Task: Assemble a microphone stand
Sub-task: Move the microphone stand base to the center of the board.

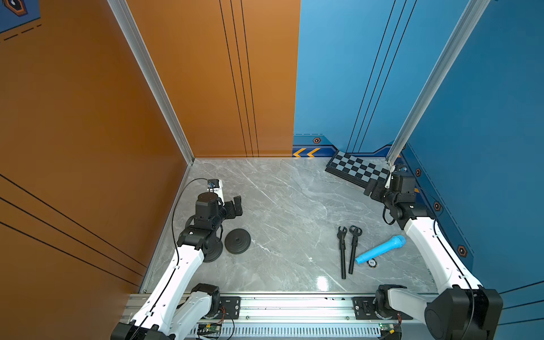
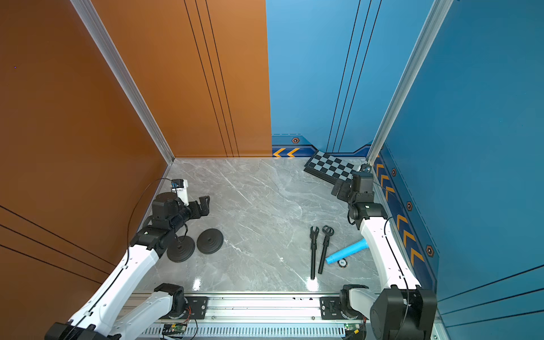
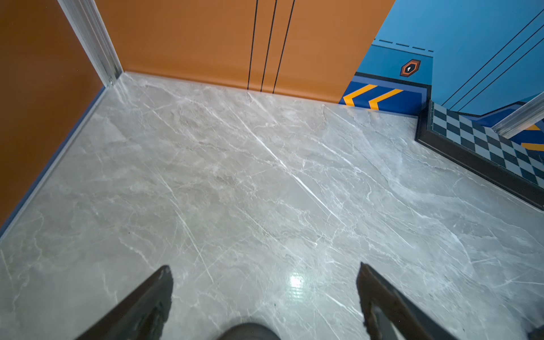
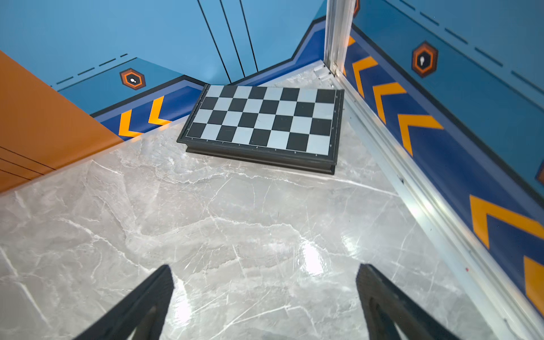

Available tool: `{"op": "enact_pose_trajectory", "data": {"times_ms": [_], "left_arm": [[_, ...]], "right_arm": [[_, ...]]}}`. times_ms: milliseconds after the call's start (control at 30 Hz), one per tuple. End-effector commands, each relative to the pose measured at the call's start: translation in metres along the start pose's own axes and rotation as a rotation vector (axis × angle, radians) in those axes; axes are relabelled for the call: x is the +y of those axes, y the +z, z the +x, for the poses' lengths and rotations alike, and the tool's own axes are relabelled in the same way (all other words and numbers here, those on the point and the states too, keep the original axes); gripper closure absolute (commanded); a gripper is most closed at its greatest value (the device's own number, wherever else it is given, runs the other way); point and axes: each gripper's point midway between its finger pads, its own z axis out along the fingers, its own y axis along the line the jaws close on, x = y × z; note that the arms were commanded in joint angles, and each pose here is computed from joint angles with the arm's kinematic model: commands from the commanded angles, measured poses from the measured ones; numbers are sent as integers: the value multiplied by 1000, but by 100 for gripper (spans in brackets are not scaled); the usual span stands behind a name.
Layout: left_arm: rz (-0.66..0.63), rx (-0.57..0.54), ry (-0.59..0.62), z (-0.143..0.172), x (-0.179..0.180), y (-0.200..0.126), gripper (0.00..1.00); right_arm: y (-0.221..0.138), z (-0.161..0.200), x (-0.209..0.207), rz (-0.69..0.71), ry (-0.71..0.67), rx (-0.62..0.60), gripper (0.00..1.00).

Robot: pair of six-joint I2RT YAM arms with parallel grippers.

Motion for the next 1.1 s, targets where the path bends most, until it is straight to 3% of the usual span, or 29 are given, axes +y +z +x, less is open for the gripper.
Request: {"op": "enact_pose_trajectory", "data": {"times_ms": [0,100,200,333,500,700,867,1067], "left_arm": [[-52,125,-190,34,25,-18,2],[-79,156,-203,43,32,-13,2],[-47,208,-226,47,31,-4,2],[-36,245,-415,49,51,2,2],[-41,274,-516,56,75,6,2],[-52,308,-564,71,89,8,2],[-80,331,-576,80,96,10,2],[-81,320,-556,78,97,8,2]], "right_arm": [[2,48,9,-60,180,224,3],[5,91,51,-104,15,355,4],[0,126,96,-111,-150,361,4],[-10,184,179,-261,-290,409,4],[-30,262,274,-388,-570,456,5],[-54,328,370,-523,-681,474,5],[-52,373,412,-539,-782,422,5],[-25,403,408,-475,-809,449,5]]}}
